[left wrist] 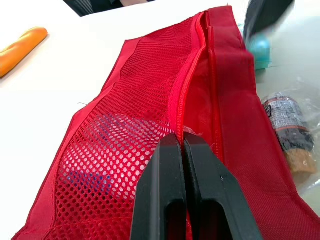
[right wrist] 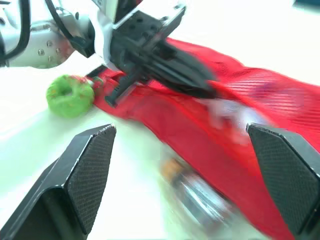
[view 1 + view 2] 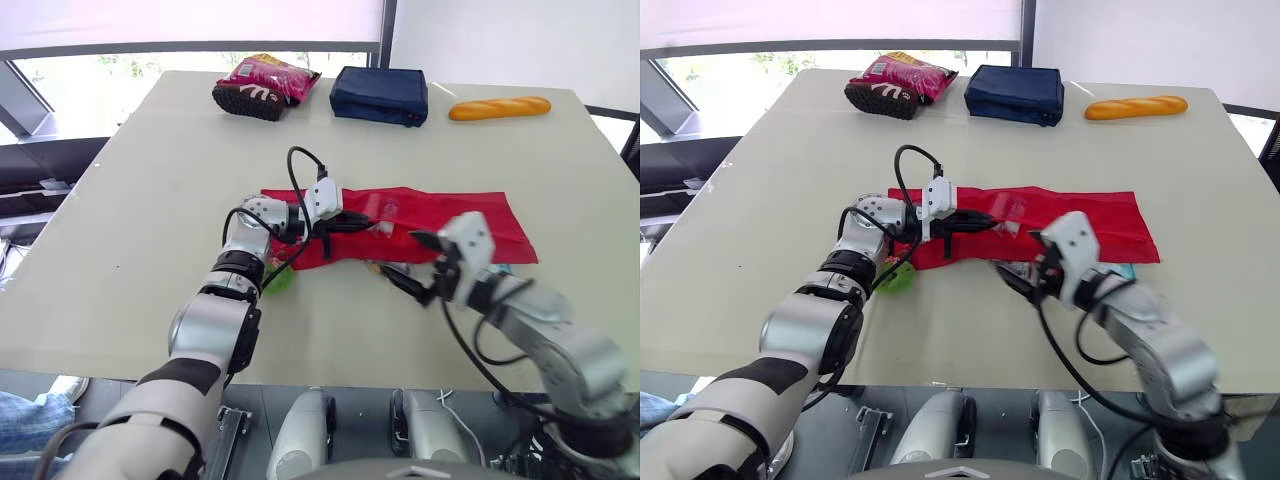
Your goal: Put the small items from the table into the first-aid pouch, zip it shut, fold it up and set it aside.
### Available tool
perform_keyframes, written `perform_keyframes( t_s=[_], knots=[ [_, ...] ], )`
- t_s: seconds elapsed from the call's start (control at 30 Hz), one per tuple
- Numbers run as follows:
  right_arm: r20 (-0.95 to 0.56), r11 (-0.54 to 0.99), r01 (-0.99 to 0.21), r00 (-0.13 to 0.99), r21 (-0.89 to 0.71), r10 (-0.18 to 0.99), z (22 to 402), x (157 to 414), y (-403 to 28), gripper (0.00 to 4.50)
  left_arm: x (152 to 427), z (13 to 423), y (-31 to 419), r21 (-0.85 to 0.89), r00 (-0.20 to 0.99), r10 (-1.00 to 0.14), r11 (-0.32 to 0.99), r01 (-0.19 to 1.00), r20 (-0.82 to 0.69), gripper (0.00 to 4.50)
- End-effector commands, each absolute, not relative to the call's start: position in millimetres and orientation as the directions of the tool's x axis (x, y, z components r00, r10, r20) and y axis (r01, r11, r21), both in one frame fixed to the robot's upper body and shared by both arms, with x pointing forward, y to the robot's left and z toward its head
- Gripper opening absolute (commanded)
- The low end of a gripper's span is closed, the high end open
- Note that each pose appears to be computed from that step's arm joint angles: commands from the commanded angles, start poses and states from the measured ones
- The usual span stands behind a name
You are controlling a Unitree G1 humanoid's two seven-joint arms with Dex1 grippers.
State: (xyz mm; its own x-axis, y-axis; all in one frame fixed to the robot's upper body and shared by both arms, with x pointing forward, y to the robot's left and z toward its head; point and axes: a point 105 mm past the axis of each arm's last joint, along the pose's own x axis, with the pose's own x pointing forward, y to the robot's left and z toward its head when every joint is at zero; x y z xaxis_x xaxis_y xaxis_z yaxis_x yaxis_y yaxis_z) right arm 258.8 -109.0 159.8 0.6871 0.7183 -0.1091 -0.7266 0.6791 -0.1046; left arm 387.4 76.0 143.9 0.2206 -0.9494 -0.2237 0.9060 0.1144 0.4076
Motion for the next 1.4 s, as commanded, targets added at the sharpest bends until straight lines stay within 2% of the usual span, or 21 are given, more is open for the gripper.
perform_keyframes(
  t_s=[0.03, 0.2, 0.43, 0.63, 0.87, 1.03, 1.3, 1.4],
  knots=[
    [-0.014, 0.649, -0.733, 0.665, -0.204, 0.747, 186, 241, -124, 4.48, 390, 154, 79, 0.441, 0.237, -0.951, 0.129, 0.888, -0.199, 0.00],
    [-0.123, 0.623, -0.735, 0.667, -0.267, 0.735, 185, 206, -178, 4.48, 391, 154, 86, 0.441, 0.257, -0.944, 0.144, 0.886, -0.207, 0.00],
    [-0.210, 0.585, -0.760, 0.644, -0.284, 0.735, 200, 169, -215, 4.48, 393, 155, 91, 0.444, 0.270, -0.938, 0.152, 0.883, -0.217, 0.00],
    [-0.232, 0.595, -0.747, 0.660, -0.297, 0.714, 213, 158, -233, 4.48, 394, 157, 92, 0.446, 0.270, -0.937, 0.148, 0.882, -0.223, 0.00],
    [-0.218, 0.573, -0.752, 0.649, -0.325, 0.729, 213, 169, -223, 4.48, 395, 161, 90, 0.455, 0.270, -0.936, 0.143, 0.879, -0.227, 0.00],
    [-0.279, 0.563, -0.749, 0.657, -0.349, 0.700, 193, 191, -213, 4.48, 396, 162, 89, 0.464, 0.279, -0.933, 0.147, 0.873, -0.228, 0.00],
    [-0.265, 0.473, -0.816, 0.562, -0.332, 0.784, 173, 233, -162, 4.48, 404, 167, 88, 0.501, 0.336, -0.915, 0.187, 0.845, -0.225, 0.00],
    [-0.279, 0.427, -0.860, 0.498, -0.279, 0.821, 162, 245, -138, 4.48, 405, 168, 88, 0.511, 0.351, -0.909, 0.197, 0.837, -0.224, 0.00]
  ],
)
